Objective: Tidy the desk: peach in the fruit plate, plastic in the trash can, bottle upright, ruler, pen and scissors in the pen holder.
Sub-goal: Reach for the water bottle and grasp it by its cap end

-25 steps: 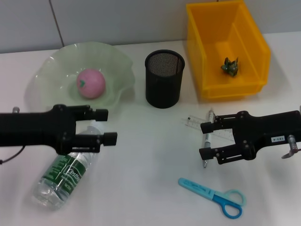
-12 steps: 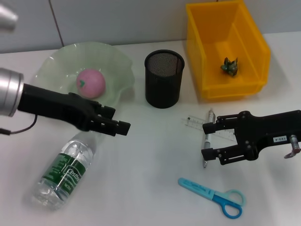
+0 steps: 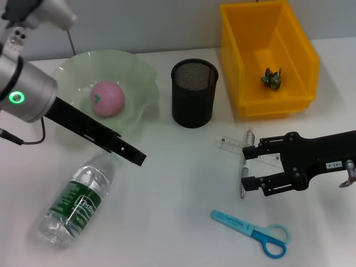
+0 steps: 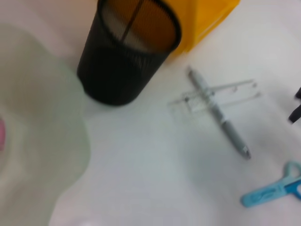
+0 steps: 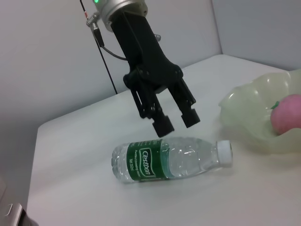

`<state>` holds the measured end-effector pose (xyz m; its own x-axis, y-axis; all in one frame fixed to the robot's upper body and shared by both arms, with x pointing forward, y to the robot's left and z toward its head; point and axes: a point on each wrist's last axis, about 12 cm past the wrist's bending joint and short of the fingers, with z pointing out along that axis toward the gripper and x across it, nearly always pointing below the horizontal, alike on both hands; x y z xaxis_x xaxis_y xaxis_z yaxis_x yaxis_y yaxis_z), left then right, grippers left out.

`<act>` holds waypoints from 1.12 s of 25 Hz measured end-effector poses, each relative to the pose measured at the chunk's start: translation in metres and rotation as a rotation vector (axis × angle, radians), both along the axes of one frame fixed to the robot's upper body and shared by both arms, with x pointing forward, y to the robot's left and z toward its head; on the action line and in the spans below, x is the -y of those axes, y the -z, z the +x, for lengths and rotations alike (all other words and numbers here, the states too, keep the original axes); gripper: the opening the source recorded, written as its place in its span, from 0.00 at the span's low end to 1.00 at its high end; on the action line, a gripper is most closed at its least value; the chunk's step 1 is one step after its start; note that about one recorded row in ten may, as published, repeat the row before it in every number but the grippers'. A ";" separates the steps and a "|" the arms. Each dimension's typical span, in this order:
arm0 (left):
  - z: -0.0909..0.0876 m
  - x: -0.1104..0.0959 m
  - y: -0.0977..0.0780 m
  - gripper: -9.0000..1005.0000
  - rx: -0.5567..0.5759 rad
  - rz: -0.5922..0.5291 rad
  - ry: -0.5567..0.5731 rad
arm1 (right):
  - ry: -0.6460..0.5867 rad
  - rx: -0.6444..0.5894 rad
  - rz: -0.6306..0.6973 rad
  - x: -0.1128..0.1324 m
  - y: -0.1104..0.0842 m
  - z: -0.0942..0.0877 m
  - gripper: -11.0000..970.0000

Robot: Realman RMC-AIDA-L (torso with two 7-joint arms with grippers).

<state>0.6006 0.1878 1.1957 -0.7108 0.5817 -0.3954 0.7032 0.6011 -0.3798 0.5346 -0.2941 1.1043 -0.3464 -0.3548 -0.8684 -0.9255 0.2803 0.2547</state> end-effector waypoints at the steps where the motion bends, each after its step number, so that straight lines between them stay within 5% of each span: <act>1: 0.000 0.002 0.000 0.77 -0.002 0.017 0.002 | -0.002 0.000 -0.002 0.000 0.000 0.000 0.80; 9: 0.008 0.024 0.005 0.77 0.049 0.202 -0.015 | -0.015 0.003 -0.025 0.000 0.000 0.000 0.80; 28: 0.023 0.031 0.023 0.76 0.067 0.283 -0.063 | -0.017 0.010 -0.041 0.002 -0.002 0.000 0.80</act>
